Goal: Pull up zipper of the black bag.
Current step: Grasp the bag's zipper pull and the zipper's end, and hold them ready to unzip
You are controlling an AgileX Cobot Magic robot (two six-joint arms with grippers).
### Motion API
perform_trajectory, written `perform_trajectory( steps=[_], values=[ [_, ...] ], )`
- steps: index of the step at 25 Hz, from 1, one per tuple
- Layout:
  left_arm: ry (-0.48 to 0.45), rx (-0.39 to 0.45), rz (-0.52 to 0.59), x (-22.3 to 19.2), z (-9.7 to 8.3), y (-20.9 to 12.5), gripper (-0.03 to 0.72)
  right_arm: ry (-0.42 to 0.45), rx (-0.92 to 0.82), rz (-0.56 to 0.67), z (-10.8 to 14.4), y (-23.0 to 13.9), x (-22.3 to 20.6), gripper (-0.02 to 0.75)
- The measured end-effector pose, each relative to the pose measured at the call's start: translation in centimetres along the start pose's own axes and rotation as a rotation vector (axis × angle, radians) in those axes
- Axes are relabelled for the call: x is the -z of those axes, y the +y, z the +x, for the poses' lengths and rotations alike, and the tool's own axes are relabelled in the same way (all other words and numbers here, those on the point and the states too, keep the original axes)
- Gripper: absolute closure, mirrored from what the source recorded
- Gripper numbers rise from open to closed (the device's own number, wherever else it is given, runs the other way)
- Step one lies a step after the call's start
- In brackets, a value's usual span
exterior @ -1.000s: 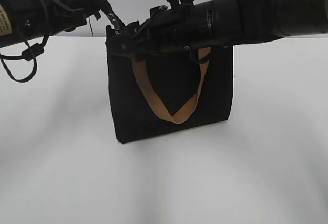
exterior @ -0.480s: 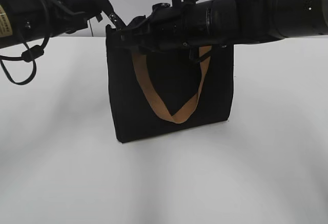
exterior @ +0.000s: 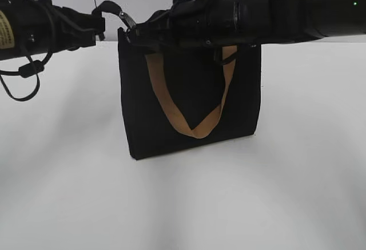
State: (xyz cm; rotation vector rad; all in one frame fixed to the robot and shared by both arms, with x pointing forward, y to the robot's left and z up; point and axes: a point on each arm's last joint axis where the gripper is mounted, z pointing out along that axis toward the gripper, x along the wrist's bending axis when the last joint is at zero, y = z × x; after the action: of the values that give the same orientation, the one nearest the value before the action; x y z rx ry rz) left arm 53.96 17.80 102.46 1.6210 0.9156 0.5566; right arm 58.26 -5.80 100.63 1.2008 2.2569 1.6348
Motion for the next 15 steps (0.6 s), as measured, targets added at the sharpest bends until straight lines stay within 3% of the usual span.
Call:
perform_trajectory(
  steps=[5, 15],
  values=[
    [0.095, -0.012, 0.118, 0.1, 0.7, -1.1, 0.694, -0.003, 0.048, -0.011, 0.5, 0.8, 0.9, 0.752],
    [0.153, -0.020, 0.187, 0.2, 1.2, -1.6, 0.694, -0.052, 0.043, 0.044, -1.7, 0.9, 2.2, 0.752]
  ],
)
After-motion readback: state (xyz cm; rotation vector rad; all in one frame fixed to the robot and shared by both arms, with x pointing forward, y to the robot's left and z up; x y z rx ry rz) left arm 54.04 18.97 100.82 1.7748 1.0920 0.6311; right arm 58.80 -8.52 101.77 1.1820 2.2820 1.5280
